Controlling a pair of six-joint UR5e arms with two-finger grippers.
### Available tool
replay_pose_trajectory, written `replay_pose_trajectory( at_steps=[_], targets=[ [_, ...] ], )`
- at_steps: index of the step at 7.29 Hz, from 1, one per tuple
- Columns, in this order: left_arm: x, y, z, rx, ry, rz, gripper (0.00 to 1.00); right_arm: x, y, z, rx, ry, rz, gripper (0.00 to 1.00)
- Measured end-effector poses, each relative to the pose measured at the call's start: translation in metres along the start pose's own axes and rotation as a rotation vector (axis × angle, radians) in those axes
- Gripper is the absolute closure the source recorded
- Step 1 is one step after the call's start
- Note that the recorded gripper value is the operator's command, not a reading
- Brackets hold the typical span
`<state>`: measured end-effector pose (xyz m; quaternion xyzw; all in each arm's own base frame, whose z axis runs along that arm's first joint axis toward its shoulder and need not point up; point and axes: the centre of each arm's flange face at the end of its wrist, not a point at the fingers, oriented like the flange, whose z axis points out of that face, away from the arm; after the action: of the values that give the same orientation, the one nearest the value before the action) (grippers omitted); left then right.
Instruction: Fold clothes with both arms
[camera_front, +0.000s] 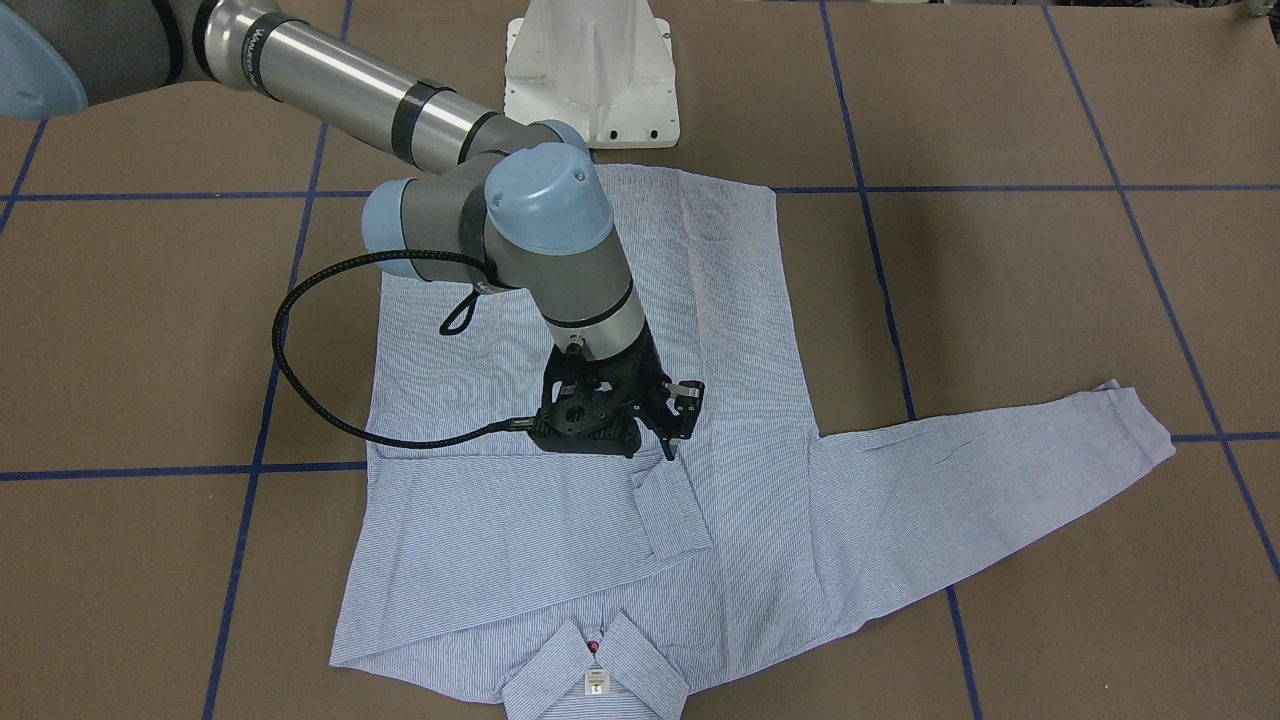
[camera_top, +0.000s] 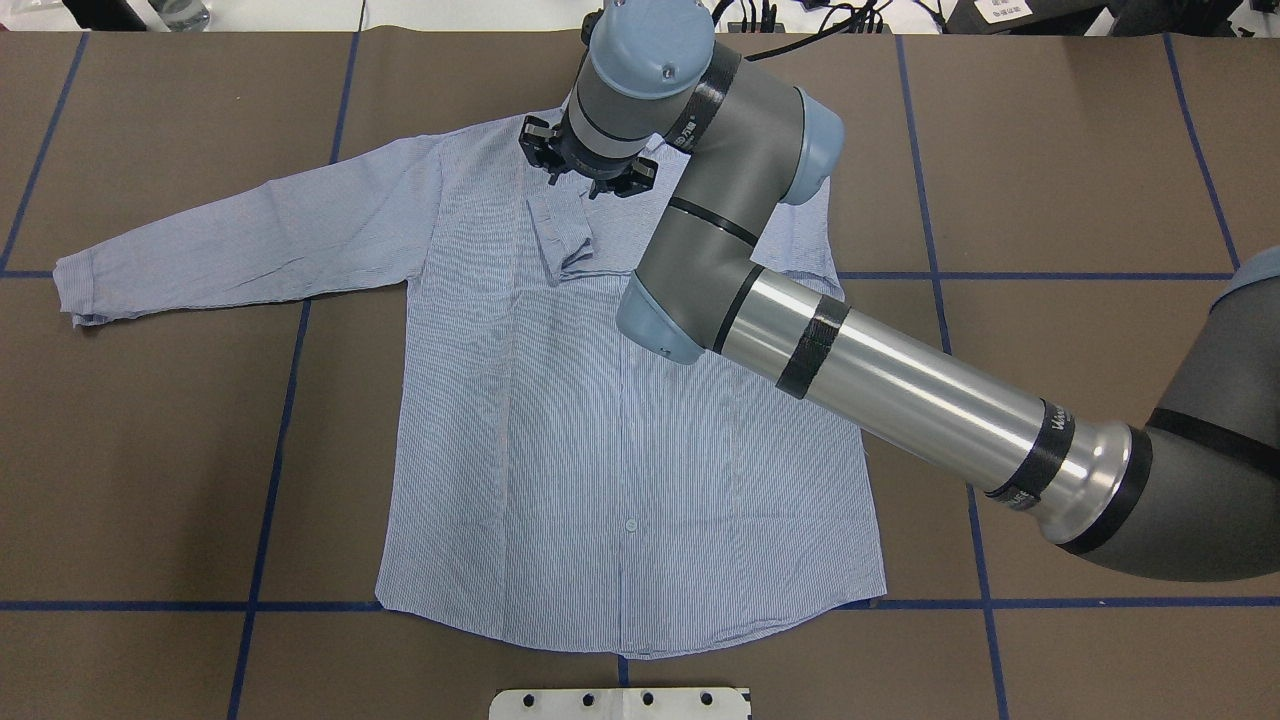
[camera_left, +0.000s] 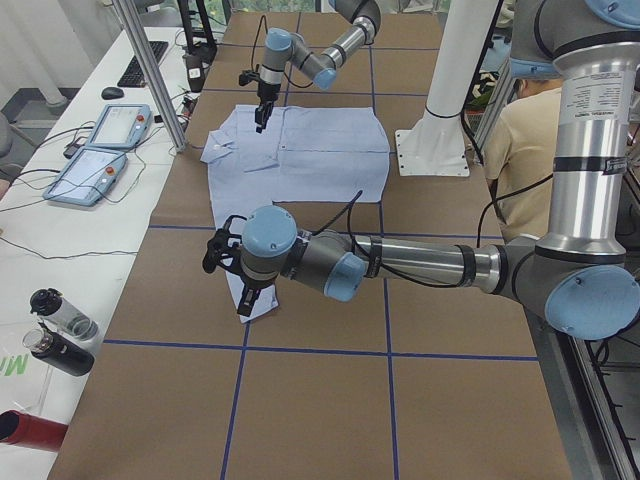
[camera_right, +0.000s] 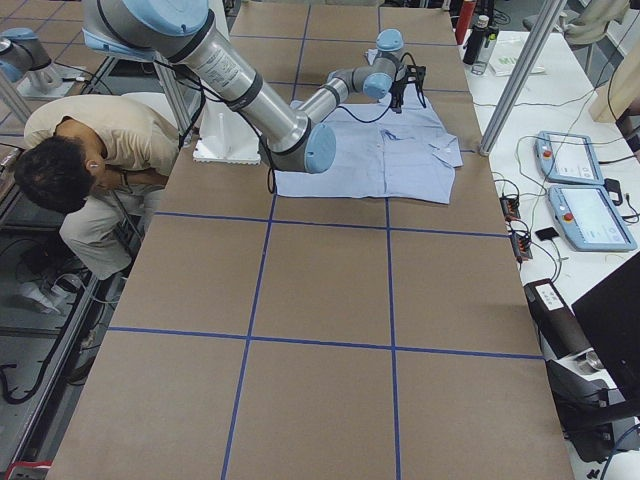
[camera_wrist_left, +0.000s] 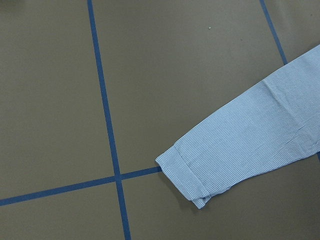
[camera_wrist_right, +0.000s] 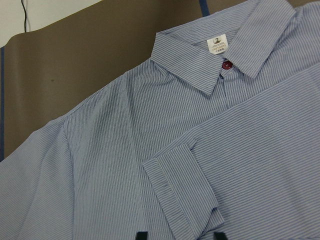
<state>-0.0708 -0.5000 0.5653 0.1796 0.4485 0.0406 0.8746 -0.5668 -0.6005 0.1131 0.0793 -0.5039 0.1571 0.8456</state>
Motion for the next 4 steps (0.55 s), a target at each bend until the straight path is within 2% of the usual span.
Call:
replay_pose_trajectory(
  at_steps=[2, 4],
  targets=[
    [0.005, -0.012, 0.007, 0.009, -0.001, -0.018, 0.00, 0.022, -0.011, 0.000, 0.012, 0.008, 0.024, 0.02],
    [0.021, -0.022, 0.043, 0.042, -0.016, -0.095, 0.00, 0.087, -0.042, -0.015, 0.026, 0.022, 0.101, 0.02]
  ],
)
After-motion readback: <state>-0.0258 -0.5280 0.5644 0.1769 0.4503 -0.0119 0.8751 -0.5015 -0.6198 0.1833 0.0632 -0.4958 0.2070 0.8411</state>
